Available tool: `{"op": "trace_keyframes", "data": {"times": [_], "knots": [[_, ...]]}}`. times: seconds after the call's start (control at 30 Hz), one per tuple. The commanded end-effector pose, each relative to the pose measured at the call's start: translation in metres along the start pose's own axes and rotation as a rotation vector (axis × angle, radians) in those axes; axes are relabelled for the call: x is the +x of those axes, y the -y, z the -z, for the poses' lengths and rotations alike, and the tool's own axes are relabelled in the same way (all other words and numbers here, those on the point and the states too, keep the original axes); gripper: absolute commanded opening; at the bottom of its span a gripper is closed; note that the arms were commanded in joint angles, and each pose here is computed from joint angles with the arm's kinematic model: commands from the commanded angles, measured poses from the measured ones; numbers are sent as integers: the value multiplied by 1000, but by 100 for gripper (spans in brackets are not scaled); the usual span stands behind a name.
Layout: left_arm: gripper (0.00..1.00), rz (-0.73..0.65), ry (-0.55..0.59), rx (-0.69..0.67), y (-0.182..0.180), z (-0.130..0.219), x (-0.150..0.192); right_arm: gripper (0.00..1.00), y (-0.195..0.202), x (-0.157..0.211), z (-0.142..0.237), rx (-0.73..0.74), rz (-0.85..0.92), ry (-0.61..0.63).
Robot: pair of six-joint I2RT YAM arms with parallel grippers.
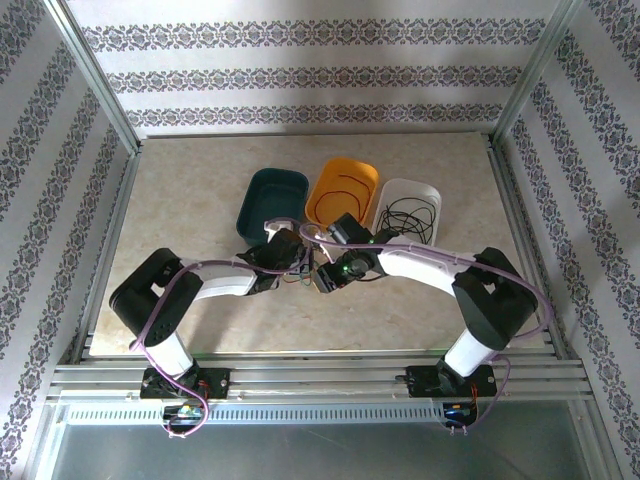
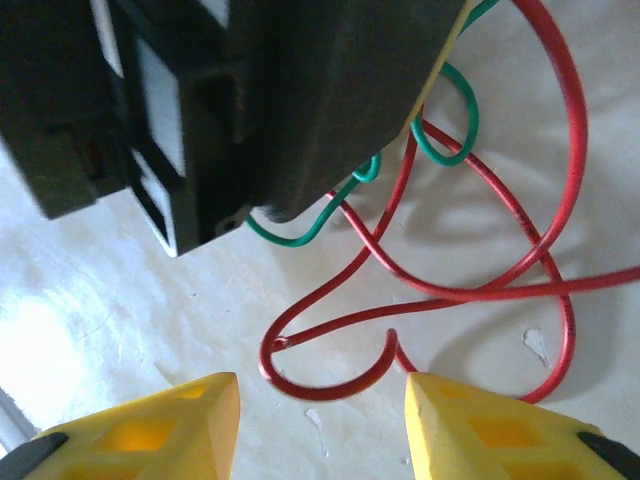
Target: Untangle the cables
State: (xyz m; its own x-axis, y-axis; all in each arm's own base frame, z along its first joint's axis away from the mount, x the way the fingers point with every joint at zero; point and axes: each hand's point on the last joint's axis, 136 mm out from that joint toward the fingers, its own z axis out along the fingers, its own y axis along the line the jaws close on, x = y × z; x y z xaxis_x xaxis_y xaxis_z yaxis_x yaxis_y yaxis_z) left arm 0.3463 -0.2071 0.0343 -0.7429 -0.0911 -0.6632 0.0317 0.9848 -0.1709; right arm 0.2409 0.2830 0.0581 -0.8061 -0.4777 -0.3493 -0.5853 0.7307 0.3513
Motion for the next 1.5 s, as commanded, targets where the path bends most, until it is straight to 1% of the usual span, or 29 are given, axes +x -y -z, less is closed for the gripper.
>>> {"op": "trace_keyframes", "data": {"times": [0.0,0.17,0.33,0.4,0.47,0.53,0.57,0.63,0.67,0.73,0.8,0.9,1.07,1.23,1.37,1.47], "knots": [[99,36,-33,47,1,-6,2,47,-1,-8,-5,-2,35,2],[99,-5,-101,83,10,-15,10,48,1,-18,-13,4,40,22],[92,-55,-166,110,19,-25,19,47,3,-34,-17,16,53,46],[87,-70,-190,119,22,-28,22,47,5,-38,-19,23,54,54],[79,-85,-213,126,25,-32,26,46,6,-43,-20,19,54,61],[70,-93,-226,142,29,-34,27,41,6,-47,-21,3,48,71],[65,-97,-234,149,31,-35,28,35,5,-48,-21,-10,39,76],[56,-103,-242,163,35,-36,28,18,7,-51,-20,-28,8,86],[49,-105,-247,163,35,-37,28,9,9,-52,-19,-29,-5,95],[33,-108,-250,164,36,-37,28,0,11,-53,-13,-32,-24,117],[20,-103,-252,160,35,-37,29,0,13,-55,-1,-35,-39,148],[10,-104,-259,153,33,-38,31,0,18,-57,20,-23,-68,198],[0,-110,-262,129,28,-37,32,0,29,-59,60,-2,-126,293],[0,-115,-272,97,20,-37,38,0,42,-64,101,43,-172,398],[0,-129,-283,75,14,-37,43,0,61,-72,142,126,-235,536],[0,-134,-290,66,11,-36,46,0,72,-77,171,201,-250,635]]}}
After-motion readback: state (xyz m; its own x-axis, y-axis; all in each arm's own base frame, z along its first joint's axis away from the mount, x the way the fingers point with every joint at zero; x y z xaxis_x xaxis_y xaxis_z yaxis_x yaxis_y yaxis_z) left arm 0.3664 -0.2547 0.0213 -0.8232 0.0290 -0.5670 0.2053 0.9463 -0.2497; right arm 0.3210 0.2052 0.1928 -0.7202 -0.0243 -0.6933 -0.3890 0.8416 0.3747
